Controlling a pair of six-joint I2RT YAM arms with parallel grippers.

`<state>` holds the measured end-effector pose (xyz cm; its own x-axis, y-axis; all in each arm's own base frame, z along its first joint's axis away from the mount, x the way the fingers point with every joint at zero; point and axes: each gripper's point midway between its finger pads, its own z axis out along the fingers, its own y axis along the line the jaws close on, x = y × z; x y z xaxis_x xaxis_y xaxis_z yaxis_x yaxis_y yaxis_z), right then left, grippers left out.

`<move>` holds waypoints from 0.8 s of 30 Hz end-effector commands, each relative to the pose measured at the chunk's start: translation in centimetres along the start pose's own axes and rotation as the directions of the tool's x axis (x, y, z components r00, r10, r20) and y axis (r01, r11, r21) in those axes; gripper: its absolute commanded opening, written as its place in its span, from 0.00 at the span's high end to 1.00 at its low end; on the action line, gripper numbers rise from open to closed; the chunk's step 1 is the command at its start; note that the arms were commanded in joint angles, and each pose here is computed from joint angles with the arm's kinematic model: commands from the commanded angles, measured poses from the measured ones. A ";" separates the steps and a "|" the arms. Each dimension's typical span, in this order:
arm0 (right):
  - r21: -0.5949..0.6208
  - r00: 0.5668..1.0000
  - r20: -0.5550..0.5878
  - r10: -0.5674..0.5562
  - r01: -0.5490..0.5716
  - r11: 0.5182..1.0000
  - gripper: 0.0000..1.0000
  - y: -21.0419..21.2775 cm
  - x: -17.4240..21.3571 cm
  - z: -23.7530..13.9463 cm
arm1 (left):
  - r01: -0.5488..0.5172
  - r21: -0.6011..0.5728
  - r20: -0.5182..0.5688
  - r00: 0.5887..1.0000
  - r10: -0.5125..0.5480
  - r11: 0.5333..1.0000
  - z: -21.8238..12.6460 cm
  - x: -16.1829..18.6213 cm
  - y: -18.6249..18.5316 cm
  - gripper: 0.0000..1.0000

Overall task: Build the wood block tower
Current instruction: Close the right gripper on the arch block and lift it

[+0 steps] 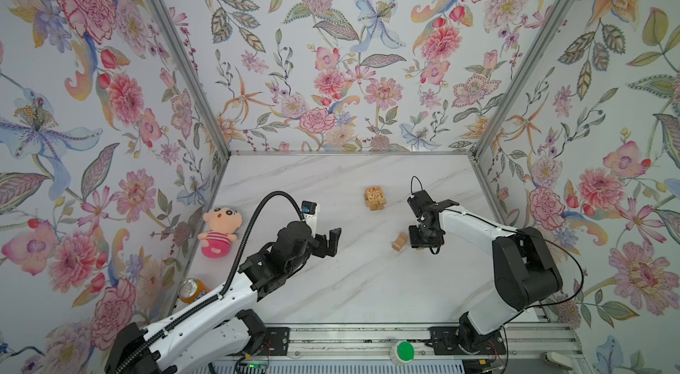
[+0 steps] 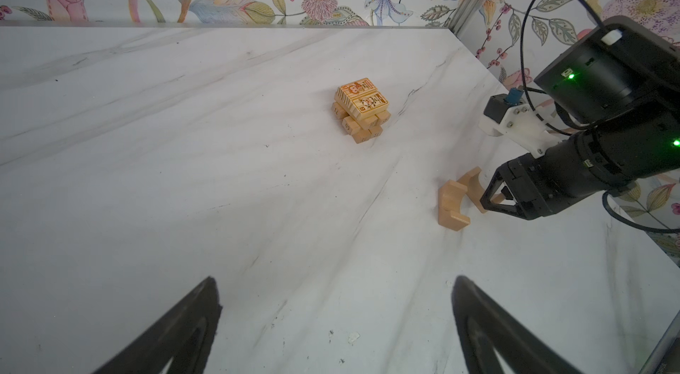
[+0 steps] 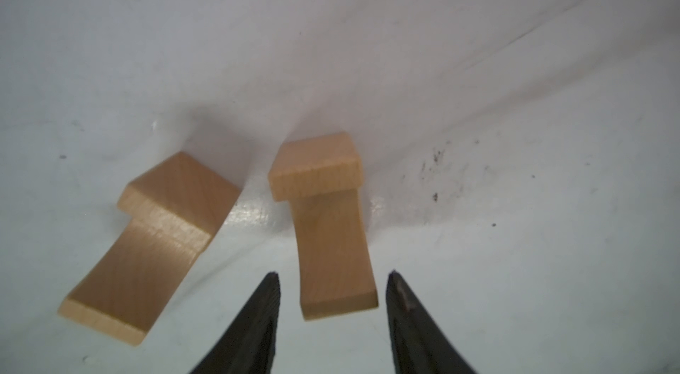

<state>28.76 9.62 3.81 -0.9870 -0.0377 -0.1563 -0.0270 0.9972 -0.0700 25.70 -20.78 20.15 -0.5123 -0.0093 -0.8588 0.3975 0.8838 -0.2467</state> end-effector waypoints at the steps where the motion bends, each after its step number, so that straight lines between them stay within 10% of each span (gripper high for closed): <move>1: 0.007 1.000 -0.009 -0.006 0.006 1.000 0.52 -0.2 -0.1 0.5 | -0.005 -0.018 -0.006 1.000 0.004 1.000 0.1 -0.1 0.4 0.01; 24: -0.004 1.000 -0.025 -0.003 0.003 1.000 0.56 -0.4 0.7 1.0 | -0.001 -0.022 -0.008 1.000 0.000 1.000 0.0 -0.3 0.4 0.01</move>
<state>28.62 9.40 2.99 -0.9887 -0.0358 -0.1457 -0.0263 0.9974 -0.0665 25.69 -20.77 19.75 -0.5216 -0.0004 -0.8532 0.3947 0.8864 -0.2417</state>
